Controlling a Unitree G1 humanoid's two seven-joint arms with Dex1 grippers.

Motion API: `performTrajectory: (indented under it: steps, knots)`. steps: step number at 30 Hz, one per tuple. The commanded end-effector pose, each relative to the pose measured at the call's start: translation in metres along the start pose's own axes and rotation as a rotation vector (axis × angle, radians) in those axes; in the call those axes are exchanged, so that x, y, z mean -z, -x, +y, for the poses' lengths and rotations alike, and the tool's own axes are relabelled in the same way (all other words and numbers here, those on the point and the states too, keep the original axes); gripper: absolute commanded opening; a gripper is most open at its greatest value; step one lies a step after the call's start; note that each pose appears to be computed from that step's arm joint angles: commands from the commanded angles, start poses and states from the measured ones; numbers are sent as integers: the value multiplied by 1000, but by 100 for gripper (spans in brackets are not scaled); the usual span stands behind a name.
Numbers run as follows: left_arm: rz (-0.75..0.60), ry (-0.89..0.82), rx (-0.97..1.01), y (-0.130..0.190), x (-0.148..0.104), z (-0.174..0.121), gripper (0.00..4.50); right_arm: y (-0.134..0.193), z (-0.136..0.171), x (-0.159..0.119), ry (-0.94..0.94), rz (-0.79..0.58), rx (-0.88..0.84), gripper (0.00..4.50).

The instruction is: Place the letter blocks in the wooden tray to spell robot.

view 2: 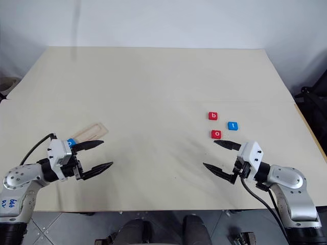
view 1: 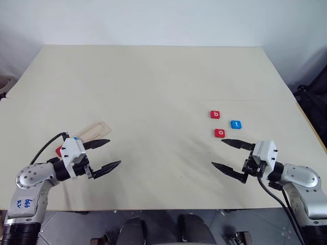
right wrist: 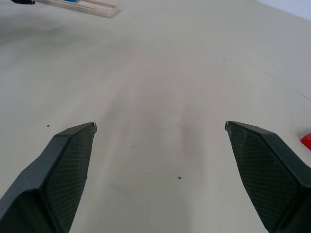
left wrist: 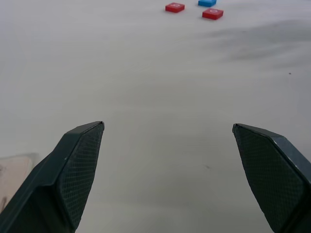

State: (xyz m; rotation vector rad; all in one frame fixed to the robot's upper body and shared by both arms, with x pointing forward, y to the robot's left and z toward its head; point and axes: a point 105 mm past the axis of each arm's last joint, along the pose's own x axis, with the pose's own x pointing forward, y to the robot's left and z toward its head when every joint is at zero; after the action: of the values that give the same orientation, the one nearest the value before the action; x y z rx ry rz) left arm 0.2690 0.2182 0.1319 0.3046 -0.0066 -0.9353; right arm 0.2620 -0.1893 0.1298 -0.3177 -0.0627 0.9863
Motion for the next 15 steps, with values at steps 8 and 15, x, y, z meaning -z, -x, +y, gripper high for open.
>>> performTrajectory:
  steps: [8,15]
  knots:
    - [29,31,-193,37,9,11,450,-15,1,-15,19,-62,-69,446]
    - [105,115,-586,122,39,6,450,-46,30,-39,47,-187,-217,446]
